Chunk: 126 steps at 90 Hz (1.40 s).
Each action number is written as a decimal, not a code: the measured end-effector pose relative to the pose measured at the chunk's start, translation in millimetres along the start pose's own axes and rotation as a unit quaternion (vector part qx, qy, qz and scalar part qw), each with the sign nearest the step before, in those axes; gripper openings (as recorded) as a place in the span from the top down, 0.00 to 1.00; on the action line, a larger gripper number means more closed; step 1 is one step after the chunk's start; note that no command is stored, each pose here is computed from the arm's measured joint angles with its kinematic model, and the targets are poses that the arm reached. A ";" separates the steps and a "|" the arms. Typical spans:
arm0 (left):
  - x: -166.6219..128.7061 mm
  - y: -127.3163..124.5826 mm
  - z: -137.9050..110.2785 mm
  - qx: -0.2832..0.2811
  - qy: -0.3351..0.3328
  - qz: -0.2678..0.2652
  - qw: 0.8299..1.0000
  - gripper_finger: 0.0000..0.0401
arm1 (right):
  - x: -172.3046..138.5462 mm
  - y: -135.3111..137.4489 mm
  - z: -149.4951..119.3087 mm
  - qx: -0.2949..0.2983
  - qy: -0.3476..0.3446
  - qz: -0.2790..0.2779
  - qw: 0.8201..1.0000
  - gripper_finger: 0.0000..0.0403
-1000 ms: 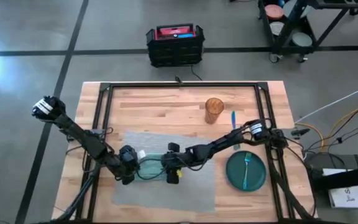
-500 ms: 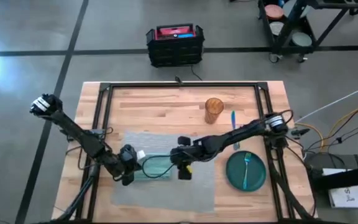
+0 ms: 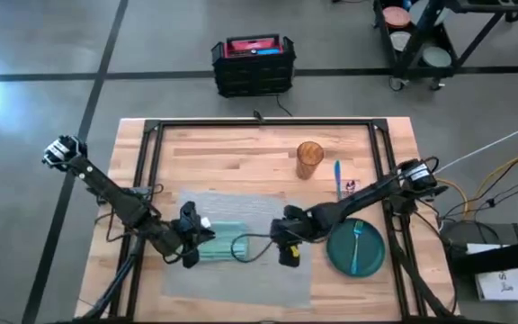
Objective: Set table place
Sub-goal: Move the folded blue table napkin to the left side of the gray table mat
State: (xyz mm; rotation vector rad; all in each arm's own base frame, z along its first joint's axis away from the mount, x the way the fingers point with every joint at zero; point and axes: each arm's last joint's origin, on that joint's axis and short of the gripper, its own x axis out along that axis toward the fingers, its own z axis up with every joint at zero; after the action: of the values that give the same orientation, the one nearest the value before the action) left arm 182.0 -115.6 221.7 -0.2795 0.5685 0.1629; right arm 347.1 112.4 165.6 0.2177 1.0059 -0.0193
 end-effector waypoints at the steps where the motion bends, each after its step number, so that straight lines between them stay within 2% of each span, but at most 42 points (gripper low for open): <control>1: 0.6 0.3 1.2 0.000 -0.001 0.003 1.000 0.86 | 0.8 0.2 -1.5 0.001 -0.004 0.000 1.000 0.46; 13: 14.8 3.8 16.8 0.007 0.009 0.018 1.000 0.75 | 7.2 4.3 -8.9 0.008 -0.071 0.015 0.997 0.42; 27: 46.4 0.2 35.0 0.053 0.083 -0.007 0.995 0.60 | 14.7 5.1 -15.2 0.005 -0.118 0.041 0.992 0.40; 32: 57.6 -1.8 41.5 0.075 0.114 -0.006 0.991 0.56 | 16.3 4.6 -17.6 0.002 -0.123 0.042 0.992 0.39; 45: 79.0 -5.6 53.8 0.138 0.207 0.043 0.968 0.50 | 18.8 3.5 -21.4 -0.004 -0.127 0.036 0.991 0.40; 53: 87.1 -8.4 61.1 0.178 0.241 0.056 0.953 0.49 | 19.0 3.7 -21.1 -0.012 -0.129 0.036 0.991 0.41; 67: 100.1 -6.1 72.4 0.213 0.254 0.043 0.942 0.51 | 18.4 5.6 -20.4 -0.025 -0.136 0.039 0.990 0.44; 79: 110.2 10.7 74.6 0.193 0.277 0.015 0.941 0.54 | 18.3 6.9 -21.2 -0.030 -0.136 0.039 0.990 0.46; 95: 126.9 35.4 62.7 0.172 0.286 -0.010 0.943 0.56 | 19.2 6.5 -22.3 -0.030 -0.134 0.039 0.990 0.47; 108: 137.2 44.8 51.2 0.168 0.276 -0.014 0.946 0.57 | 23.5 6.0 -24.2 -0.030 -0.128 0.036 0.991 0.45; 126: 145.7 52.2 35.2 0.157 0.295 -0.028 0.942 0.56 | 25.6 5.5 -25.1 -0.030 -0.127 0.035 0.991 0.42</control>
State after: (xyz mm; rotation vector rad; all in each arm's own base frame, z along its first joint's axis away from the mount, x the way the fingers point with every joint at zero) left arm 309.0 -44.4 158.6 -0.0251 1.1676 -0.0760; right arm 340.6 124.7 132.1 0.1897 0.7445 0.0467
